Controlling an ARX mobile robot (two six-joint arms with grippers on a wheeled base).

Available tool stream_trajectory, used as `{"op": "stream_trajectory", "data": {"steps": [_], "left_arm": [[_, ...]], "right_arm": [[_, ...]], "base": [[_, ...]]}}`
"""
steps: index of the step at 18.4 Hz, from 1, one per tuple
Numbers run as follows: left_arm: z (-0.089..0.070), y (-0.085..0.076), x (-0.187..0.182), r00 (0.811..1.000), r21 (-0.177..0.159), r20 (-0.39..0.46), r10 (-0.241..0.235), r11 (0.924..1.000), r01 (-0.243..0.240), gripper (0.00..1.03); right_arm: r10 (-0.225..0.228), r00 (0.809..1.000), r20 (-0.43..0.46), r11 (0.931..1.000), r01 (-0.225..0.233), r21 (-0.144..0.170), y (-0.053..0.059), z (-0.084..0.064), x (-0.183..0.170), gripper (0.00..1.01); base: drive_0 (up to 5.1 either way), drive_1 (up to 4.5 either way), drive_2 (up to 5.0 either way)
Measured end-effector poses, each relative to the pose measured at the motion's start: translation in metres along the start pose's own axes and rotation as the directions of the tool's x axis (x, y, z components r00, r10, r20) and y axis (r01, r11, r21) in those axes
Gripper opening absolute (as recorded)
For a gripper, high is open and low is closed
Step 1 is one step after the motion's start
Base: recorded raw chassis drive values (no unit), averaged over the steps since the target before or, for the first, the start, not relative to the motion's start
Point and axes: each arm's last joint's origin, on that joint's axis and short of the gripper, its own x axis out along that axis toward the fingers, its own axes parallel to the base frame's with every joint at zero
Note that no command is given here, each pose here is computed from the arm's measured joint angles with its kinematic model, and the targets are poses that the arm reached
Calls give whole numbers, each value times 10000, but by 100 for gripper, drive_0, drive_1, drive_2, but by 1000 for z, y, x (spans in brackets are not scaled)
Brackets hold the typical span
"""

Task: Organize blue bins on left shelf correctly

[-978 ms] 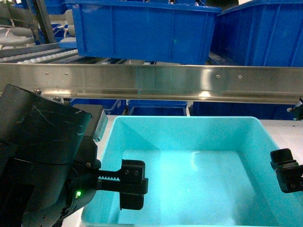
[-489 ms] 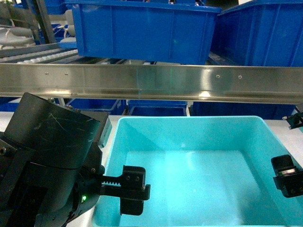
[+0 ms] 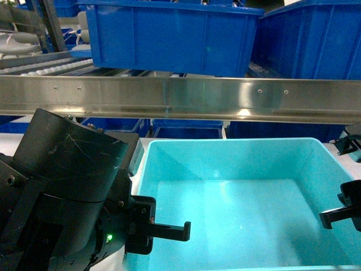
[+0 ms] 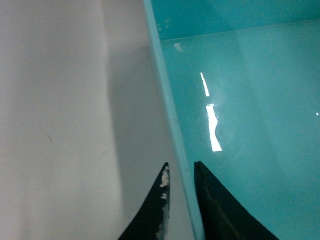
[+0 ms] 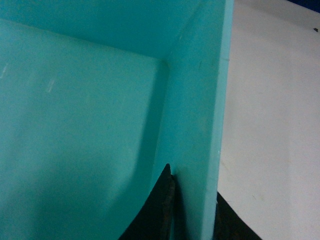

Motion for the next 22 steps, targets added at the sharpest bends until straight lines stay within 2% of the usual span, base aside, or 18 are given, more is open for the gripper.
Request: {"op": "stream_trajectory", "data": {"steps": [1,2,8,11,14,15,16,17,18,19,22], "left_arm": [[1,0,0,10000,-226,29,2,9997,-1,3],[1,0,0,10000,-485,38,22,9988,-20,2],[2,0,0,10000,-516,63,18,9987,-14,2],[11,4,-12,9994,-445,325,-114,9989,129,2],[31,4,-36,9931,-428,1139,-285,9985,336,2],[38,4,-45,9880,-414,1511,-315,9984,381,2],[41,5,-50,9845,-428,1723,-327,9983,406,2],[44,4,-52,9814,-441,1882,-387,9979,479,2],[43,4,-52,9819,-424,1853,-393,9979,480,2],[39,4,-50,9860,-369,1612,-428,9981,494,2],[38,4,-50,9858,-361,1624,-420,9982,485,2]], "right_arm": [[190,9998,55,9995,-192,269,1,0,0,2],[229,9997,55,9983,-232,535,1,0,0,2],[214,9997,110,9975,-221,667,1,-1,-1,2],[391,9991,173,9966,-402,713,0,2,-13,2],[508,9925,1111,9956,-591,726,-5,22,-37,2],[606,9850,1618,9949,-728,705,-7,27,-46,2],[728,9687,2372,9932,-920,708,-12,29,-58,2],[695,9614,2662,9932,-916,713,-14,32,-65,2],[626,9577,2810,9938,-856,703,-16,34,-67,2],[728,9656,2496,9935,-921,667,-14,28,-63,2],[738,9649,2521,9934,-933,664,-14,28,-63,2]], "base": [[0,0,0],[0,0,0],[0,0,0],[0,0,0],[0,0,0],[0,0,0],[0,0,0],[0,0,0],[0,0,0],[-390,-55,466],[-449,91,366]]}}
